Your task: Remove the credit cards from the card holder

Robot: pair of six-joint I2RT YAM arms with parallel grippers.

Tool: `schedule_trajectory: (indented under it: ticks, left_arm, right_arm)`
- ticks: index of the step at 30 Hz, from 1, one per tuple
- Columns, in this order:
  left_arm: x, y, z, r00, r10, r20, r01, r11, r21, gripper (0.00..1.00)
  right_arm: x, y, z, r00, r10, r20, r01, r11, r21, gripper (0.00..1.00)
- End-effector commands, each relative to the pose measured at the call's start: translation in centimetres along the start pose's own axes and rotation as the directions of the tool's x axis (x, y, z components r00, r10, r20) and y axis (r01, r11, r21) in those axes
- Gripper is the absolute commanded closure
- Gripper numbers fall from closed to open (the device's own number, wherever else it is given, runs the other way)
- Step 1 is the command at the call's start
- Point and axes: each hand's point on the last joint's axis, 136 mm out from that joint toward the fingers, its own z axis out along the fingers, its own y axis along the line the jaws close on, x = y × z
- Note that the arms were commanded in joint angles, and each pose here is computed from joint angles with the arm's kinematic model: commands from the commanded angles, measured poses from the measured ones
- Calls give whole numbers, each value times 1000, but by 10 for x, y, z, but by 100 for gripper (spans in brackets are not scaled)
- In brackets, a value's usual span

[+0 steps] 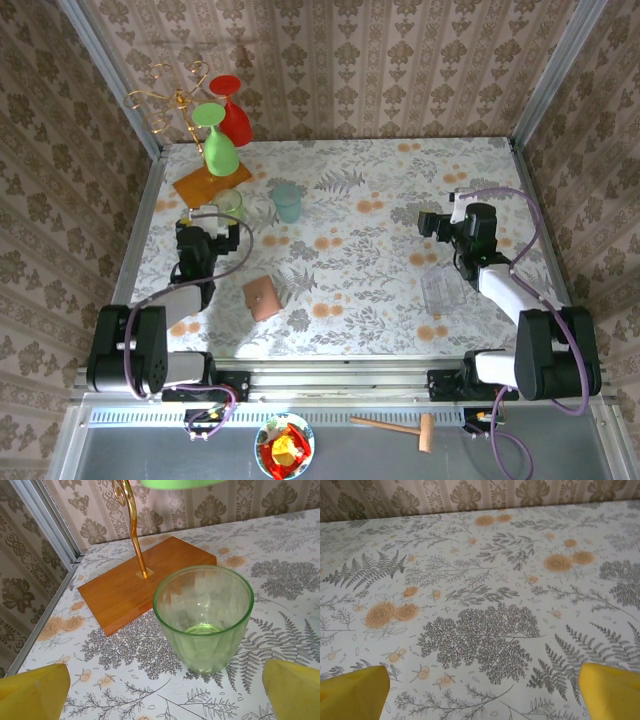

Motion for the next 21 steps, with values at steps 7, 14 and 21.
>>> schedule_trajectory:
  ticks: [7,14,21]
  left_arm:
    - [-37,-1,-31,968,-203,-149,210,977,31,0]
    - [-57,-17,-61,927,-263,-269,304,944,126,0]
    - [-66,-31,-82,908,-165,-386,267,937,226,0]
  right_arm:
    - [34,-2,-50,921,272,-279,-247,961,123,16]
    - [55,3,-73,838,358,-412,-313,934,174,27]
    - [88,24,-88,771,294,-564,-244,956,165,34]
